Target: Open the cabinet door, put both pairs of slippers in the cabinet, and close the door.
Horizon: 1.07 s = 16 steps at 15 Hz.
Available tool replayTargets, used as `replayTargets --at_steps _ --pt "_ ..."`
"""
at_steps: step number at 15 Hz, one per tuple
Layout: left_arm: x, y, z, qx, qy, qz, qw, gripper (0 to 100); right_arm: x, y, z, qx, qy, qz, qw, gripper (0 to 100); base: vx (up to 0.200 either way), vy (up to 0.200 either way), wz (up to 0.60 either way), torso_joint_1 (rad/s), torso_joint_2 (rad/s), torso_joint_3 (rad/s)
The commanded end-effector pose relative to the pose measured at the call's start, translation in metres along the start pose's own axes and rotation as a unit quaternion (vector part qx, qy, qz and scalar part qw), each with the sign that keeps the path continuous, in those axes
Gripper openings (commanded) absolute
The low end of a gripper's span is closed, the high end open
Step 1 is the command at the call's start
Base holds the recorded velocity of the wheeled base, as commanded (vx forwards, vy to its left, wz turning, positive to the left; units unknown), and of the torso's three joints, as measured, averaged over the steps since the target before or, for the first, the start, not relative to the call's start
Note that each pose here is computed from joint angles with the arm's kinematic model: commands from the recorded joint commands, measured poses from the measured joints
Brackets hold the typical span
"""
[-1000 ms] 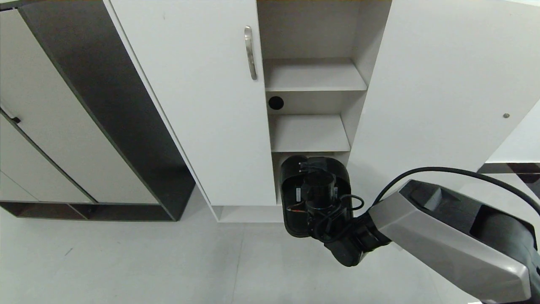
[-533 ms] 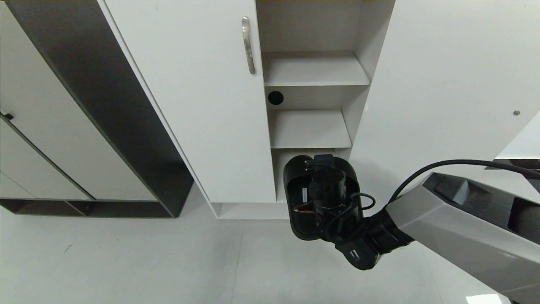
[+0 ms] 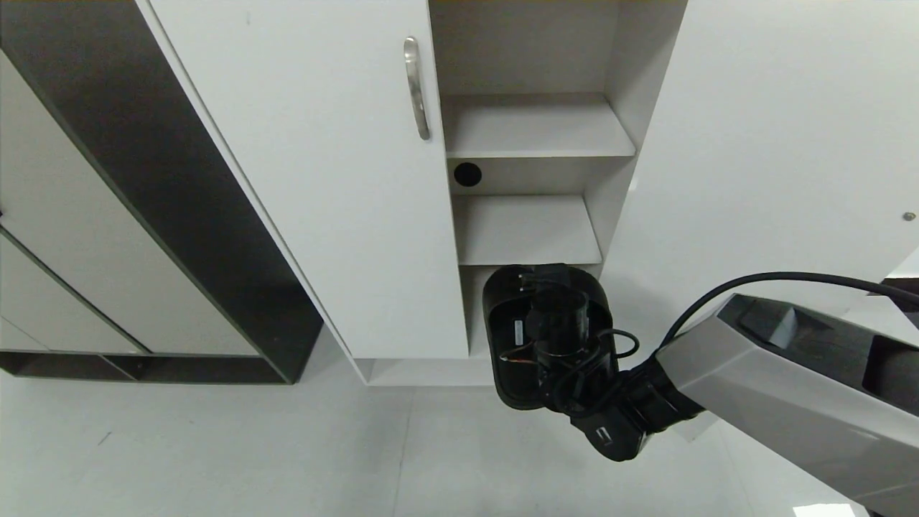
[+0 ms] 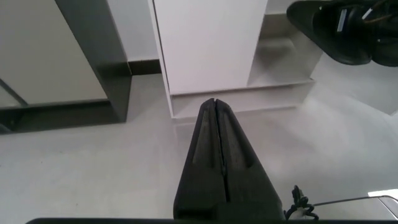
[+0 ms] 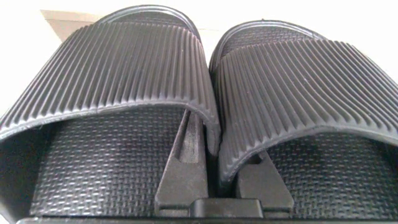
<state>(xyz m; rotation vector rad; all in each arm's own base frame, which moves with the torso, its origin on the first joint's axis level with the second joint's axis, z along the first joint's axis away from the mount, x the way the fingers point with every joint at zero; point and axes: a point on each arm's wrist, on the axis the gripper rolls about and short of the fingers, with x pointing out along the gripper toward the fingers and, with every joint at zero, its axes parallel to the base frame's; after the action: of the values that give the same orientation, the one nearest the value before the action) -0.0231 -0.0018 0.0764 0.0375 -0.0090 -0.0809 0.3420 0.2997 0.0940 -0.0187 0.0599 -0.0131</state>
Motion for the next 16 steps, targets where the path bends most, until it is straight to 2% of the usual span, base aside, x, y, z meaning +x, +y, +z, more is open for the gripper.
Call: replayTargets --at_steps 1,9,11,16 --pt "0.000 0.000 0.000 0.000 0.001 0.001 1.0000 0 0.000 0.000 0.001 0.002 -0.002 0.001 1.000 0 0.200 0.000 0.00 0.002 0.00 0.002" --pt "0.000 0.000 0.000 0.000 0.001 0.001 1.0000 0 0.000 0.000 -0.001 0.005 -0.005 0.001 1.000 0 0.200 0.000 0.00 0.003 0.00 0.001" --pt "0.000 0.000 0.000 -0.002 0.001 0.001 1.0000 0 0.003 -0.001 -0.009 0.000 0.001 -0.002 1.000 0 0.200 0.000 0.00 0.005 0.00 -0.002" --pt "0.000 0.000 0.000 -0.003 0.001 0.001 1.0000 0 0.006 0.002 -0.014 0.007 -0.002 0.001 1.000 0 0.000 0.000 0.00 0.000 0.00 0.000"
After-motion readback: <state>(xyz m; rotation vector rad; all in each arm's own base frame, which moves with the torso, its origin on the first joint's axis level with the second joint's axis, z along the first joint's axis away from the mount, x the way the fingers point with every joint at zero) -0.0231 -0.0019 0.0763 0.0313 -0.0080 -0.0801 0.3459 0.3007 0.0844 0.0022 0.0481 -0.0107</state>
